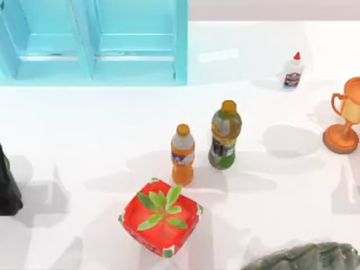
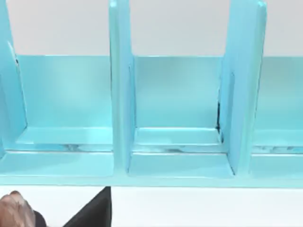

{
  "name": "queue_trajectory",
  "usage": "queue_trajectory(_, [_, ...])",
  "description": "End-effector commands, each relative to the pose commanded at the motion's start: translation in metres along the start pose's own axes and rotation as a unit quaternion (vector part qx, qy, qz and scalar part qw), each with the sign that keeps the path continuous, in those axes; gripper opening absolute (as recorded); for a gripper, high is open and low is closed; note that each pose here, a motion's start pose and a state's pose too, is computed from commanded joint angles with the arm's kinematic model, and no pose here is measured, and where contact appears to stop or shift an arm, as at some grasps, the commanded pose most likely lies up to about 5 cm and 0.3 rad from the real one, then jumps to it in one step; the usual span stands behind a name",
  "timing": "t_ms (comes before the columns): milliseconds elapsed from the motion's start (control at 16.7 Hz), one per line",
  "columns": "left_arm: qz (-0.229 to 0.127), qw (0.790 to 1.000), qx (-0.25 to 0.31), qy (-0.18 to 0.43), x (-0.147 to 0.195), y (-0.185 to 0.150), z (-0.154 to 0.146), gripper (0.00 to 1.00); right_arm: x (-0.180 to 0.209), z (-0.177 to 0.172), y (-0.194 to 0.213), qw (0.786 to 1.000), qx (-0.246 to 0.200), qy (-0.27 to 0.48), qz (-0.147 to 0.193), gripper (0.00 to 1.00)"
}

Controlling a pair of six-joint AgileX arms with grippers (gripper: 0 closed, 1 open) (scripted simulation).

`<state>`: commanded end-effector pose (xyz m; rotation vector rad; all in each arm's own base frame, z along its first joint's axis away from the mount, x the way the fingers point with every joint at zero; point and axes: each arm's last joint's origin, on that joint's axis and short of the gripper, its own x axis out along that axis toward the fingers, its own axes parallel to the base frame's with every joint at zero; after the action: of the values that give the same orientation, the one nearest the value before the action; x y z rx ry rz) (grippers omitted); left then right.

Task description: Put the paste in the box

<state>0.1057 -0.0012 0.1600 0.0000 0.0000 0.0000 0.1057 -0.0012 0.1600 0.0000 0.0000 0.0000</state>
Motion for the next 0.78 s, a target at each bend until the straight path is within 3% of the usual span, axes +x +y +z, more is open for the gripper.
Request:
queue_trajectory(360, [0.0, 1.0, 0.0, 0.0, 0.0, 0.0, 0.0, 1.0, 0.003, 0.02, 0.001, 1.0, -0.007, 0.006, 0.004, 1.0])
queue_trajectory(600, [0.0, 1.0, 0.0, 0.0, 0.0, 0.0, 0.0, 1.0, 0.022, 0.075, 0.006, 0.999, -0.006, 0.024, 0.027, 1.0])
queue_trajectory(780, [0.0, 1.0, 0.0, 0.0, 0.0, 0.0, 0.0, 1.0, 0.064, 0.12, 0.016, 0.997, 0.003, 0.065, 0.051, 1.0])
